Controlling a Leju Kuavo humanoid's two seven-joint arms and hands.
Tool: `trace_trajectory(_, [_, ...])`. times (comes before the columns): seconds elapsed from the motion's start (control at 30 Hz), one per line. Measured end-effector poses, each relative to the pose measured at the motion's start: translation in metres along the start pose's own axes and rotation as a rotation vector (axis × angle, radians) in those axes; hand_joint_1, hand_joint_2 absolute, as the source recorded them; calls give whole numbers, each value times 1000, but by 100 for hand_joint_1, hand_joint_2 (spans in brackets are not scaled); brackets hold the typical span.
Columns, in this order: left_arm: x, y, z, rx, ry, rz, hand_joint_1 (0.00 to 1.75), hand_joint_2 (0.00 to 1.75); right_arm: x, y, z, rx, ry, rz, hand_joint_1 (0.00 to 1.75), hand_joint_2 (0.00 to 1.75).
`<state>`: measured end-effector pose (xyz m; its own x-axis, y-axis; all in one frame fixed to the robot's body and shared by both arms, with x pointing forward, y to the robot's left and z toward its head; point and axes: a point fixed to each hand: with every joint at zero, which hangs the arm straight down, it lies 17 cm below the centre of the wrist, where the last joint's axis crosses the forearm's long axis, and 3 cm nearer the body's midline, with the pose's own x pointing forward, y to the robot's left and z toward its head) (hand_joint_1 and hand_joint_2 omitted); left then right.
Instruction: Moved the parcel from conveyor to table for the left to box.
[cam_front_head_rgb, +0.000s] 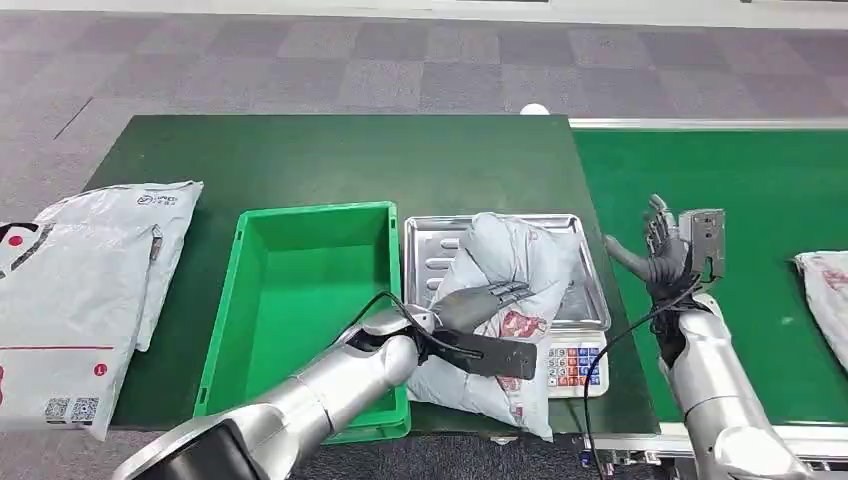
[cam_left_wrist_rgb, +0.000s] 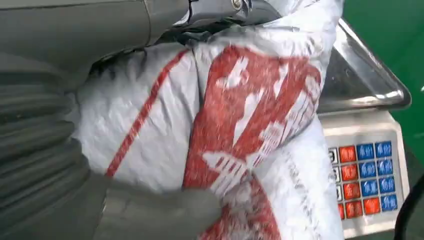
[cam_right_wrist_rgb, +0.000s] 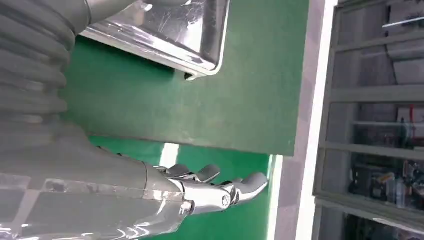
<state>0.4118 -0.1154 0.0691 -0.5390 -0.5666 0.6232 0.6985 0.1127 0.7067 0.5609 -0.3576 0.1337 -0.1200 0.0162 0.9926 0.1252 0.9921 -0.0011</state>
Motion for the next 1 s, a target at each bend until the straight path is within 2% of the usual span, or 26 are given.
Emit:
trace_trajectory(0.27, [-3,14,-2,63,16,-80,175,175,0,4,0,2,-4,2,0,175])
trace_trajectory(0.67, [0,70,2,269,7,-138,175,175,2,10,1,26,-11,-6,0,175])
trace_trajectory(1.0, [7,109,12,374,-14,-162,175,175,1,12,4,41,-10,-31,0,175])
